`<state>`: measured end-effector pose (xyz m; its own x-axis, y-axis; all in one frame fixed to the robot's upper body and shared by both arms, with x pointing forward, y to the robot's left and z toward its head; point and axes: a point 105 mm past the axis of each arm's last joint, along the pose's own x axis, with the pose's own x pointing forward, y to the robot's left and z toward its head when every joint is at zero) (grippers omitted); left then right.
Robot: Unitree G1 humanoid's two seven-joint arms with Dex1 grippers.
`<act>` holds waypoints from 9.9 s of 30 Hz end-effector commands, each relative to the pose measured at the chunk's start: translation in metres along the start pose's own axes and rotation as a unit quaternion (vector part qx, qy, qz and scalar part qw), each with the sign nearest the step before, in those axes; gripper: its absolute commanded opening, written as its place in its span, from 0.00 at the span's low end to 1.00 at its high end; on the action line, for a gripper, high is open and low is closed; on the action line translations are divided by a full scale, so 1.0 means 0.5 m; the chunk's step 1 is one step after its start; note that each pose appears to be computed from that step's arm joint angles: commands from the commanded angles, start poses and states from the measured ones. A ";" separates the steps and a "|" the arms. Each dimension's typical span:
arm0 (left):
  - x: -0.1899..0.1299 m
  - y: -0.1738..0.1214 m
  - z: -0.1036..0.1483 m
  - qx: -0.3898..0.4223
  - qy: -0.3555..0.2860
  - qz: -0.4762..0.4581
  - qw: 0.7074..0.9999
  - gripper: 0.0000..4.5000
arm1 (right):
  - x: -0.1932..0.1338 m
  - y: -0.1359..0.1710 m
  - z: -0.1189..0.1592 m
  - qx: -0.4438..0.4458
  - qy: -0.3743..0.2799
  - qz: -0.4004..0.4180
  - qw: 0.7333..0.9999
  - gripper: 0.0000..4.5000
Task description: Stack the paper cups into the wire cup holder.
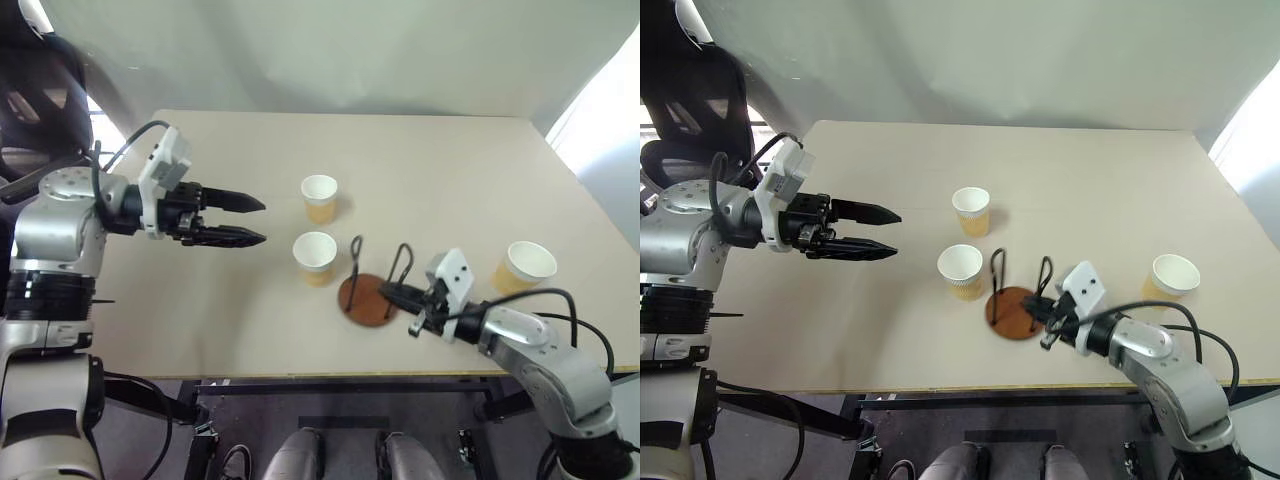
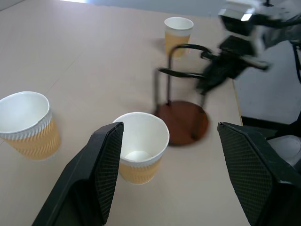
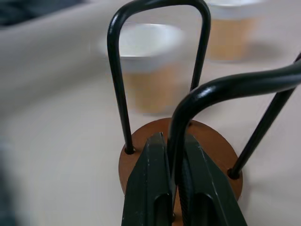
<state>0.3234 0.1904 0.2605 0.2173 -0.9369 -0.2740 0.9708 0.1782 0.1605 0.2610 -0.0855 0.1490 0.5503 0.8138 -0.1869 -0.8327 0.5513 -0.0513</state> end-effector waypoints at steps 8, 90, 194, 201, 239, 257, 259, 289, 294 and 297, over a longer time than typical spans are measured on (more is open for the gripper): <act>-0.004 0.000 0.023 0.024 0.000 -0.014 1.000 0.76 | -0.007 0.010 0.019 -0.041 -0.004 0.014 0.999 0.01; -0.011 0.024 0.057 0.072 0.000 0.002 0.997 0.76 | -0.260 -0.108 0.064 -0.210 0.238 -0.039 0.948 0.78; -0.029 -0.060 -0.013 0.017 0.031 -0.048 0.998 0.76 | 0.016 0.047 0.185 -0.222 0.154 0.145 0.952 0.01; -0.030 -0.061 -0.012 0.018 0.032 -0.047 0.998 0.76 | 0.012 0.042 0.184 -0.229 0.157 0.147 0.949 0.01; -0.027 -0.059 -0.009 0.019 0.031 -0.041 0.999 0.76 | 0.033 0.035 0.175 -0.257 0.159 0.164 0.939 0.21; 0.010 0.021 -0.030 0.106 0.136 -0.016 0.985 0.76 | -0.056 -0.065 0.320 -0.318 0.073 0.006 0.945 0.91; 0.029 0.009 -0.045 0.118 0.167 -0.054 0.977 0.76 | -0.092 -0.090 0.350 -0.330 0.064 -0.043 0.941 0.91; 0.192 0.030 -0.079 0.265 0.240 -0.203 0.912 0.76 | -0.245 0.039 0.336 -0.282 0.033 0.035 0.958 0.91; 0.210 0.024 -0.083 0.277 0.242 -0.219 0.904 0.76 | -0.241 0.041 0.333 -0.282 0.030 0.025 0.959 0.91; 0.216 0.025 -0.092 0.291 0.255 -0.226 0.894 0.68 | -0.240 0.045 0.333 -0.281 0.029 0.023 0.959 0.92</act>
<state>0.3636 0.1053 0.1809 -0.0235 -0.6137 -0.7892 0.8162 -0.4676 0.3393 0.1915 -0.1400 0.3244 0.5000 0.8151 -0.2928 -0.8008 0.3064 -0.5146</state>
